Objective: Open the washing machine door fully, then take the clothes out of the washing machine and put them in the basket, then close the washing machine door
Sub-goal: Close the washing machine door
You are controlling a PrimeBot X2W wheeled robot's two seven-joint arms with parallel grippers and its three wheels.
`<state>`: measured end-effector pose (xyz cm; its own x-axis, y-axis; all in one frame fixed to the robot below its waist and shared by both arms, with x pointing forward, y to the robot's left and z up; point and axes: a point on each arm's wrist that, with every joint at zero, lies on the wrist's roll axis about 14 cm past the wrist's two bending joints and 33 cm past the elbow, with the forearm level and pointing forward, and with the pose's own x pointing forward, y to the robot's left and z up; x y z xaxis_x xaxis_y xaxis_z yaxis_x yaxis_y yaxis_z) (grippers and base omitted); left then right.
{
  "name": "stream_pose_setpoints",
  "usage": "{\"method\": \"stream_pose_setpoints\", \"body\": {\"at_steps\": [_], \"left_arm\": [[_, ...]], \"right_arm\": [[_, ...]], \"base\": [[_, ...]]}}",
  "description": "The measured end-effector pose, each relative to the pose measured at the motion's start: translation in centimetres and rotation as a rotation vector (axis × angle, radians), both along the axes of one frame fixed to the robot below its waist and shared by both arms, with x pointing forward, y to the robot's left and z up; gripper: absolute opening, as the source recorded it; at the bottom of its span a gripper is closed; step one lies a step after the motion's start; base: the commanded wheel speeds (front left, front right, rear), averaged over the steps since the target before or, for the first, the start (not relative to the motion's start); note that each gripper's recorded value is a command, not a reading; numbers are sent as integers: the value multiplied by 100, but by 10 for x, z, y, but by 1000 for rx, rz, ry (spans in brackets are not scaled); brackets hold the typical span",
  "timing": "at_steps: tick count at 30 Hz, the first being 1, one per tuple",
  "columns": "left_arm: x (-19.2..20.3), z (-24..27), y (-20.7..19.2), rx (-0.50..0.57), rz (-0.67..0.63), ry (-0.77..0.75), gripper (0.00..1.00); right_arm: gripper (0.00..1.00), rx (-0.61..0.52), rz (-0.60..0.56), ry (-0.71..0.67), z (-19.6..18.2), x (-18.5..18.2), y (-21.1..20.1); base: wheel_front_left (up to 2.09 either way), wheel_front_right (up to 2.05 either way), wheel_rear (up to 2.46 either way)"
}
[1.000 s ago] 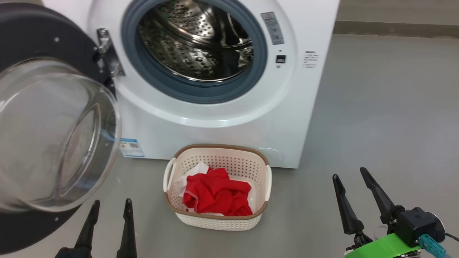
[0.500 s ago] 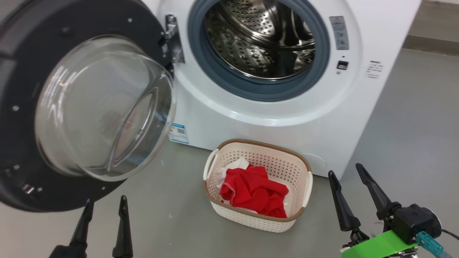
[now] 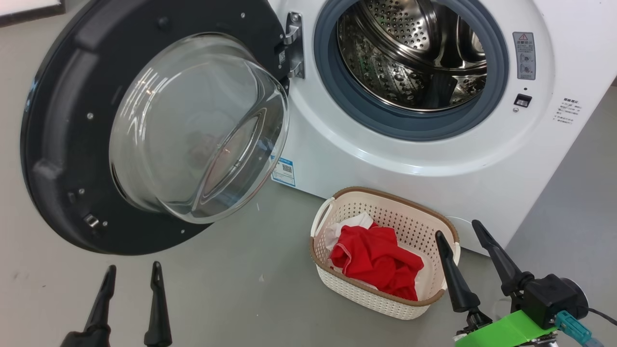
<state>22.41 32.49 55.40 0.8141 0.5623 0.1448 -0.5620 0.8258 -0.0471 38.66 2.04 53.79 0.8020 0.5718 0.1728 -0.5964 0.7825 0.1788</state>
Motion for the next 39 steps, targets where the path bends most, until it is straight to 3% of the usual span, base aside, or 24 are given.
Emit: {"method": "stream_pose_setpoints", "body": {"at_steps": [8, 9, 10, 25, 34, 39], "left_arm": [[-5, -1, 0, 7, 11, -4, 100], [-4, 1, -1, 7, 10, -14, 14], [-3, 2, -1, 5, 7, -19, 0], [1, 92, 35, -112, 49, -453, 0], [8, 128, 73, -318, 49, -738, 0], [13, 128, 110, -452, 92, -803, 0]], "right_arm": [[100, -4, 6, 1, 1, -1, 1], [100, -4, 4, 0, 1, -1, 1], [100, -4, 1, -1, 2, -1, 0], [100, -14, -11, -1, 3, -1, -5], [100, -22, -26, -7, 5, -2, -10], [100, -35, -30, -12, 6, -2, -12]], "base": [[0, 0, 0], [0, 0, 0], [0, 0, 0], [0, 0, 0], [0, 0, 0], [0, 0, 0]]}}
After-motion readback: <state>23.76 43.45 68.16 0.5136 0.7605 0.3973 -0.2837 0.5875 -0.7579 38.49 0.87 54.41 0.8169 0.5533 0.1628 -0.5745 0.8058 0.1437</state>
